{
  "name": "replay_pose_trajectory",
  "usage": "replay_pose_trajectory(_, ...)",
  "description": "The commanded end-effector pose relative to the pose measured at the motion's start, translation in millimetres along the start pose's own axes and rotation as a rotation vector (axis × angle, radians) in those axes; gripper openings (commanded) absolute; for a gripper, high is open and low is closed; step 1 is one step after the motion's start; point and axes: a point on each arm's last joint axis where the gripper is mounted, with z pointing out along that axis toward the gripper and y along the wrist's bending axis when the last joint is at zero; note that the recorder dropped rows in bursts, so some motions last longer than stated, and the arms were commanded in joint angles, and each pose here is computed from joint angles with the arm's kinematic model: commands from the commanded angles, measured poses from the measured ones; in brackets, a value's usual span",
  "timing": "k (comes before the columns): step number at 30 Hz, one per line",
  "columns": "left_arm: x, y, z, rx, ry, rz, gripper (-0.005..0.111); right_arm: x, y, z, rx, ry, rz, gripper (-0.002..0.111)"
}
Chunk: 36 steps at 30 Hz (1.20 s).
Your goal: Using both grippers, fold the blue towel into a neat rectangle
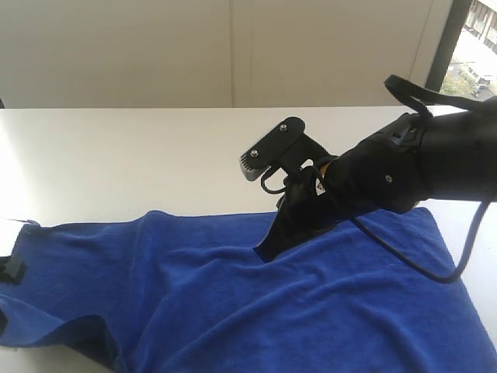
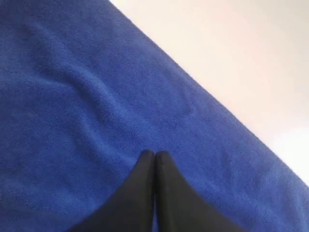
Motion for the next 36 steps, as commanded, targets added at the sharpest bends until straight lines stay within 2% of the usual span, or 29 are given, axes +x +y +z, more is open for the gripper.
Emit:
replay_pose_trajectory(1, 18, 2.1, -6, -0.044, 0.078, -0.018, 0.000, -2, -1, -3, 0.006, -0.025, 0.014, 0.000)
replay_pose_trajectory(4, 28, 5.1, 1, -0.051, 0.135, -0.024, 0.000, -2, -1, -3, 0.006, -0.025, 0.030, 0.000)
replay_pose_trajectory(7, 41, 12.2, 12, -0.086, 0.194, -0.020, 0.007, -2, -1, -3, 0.005, -0.022, 0.030, 0.000)
replay_pose_trajectory(12, 48, 19.1, 22, -0.122, 0.196, -0.015, 0.032, -2, -1, -3, 0.002, -0.022, 0.040, 0.000)
replay_pose_trajectory(13, 48, 19.3, 22, -0.124, 0.194, -0.014, 0.042, -2, -1, -3, 0.000, -0.022, 0.045, 0.000)
replay_pose_trajectory(16, 48, 21.1, 22, -0.143, 0.187, -0.001, 0.058, -1, -1, -3, -0.002, -0.016, 0.047, 0.000)
replay_pose_trajectory(18, 48, 23.6, 22, -0.169, 0.189, 0.018, 0.064, -1, -1, -3, -0.002, -0.014, 0.047, 0.000)
replay_pose_trajectory(23, 41, 23.7, 17, -0.189, 0.151, 0.008, 0.065, -1, -1, -3, -0.003, -0.012, 0.047, 0.000)
replay_pose_trajectory(36, 9, 15.0, -1, -0.166, -0.059, 0.008, 0.065, 0, -1, -3, -0.004, -0.005, 0.047, 0.000)
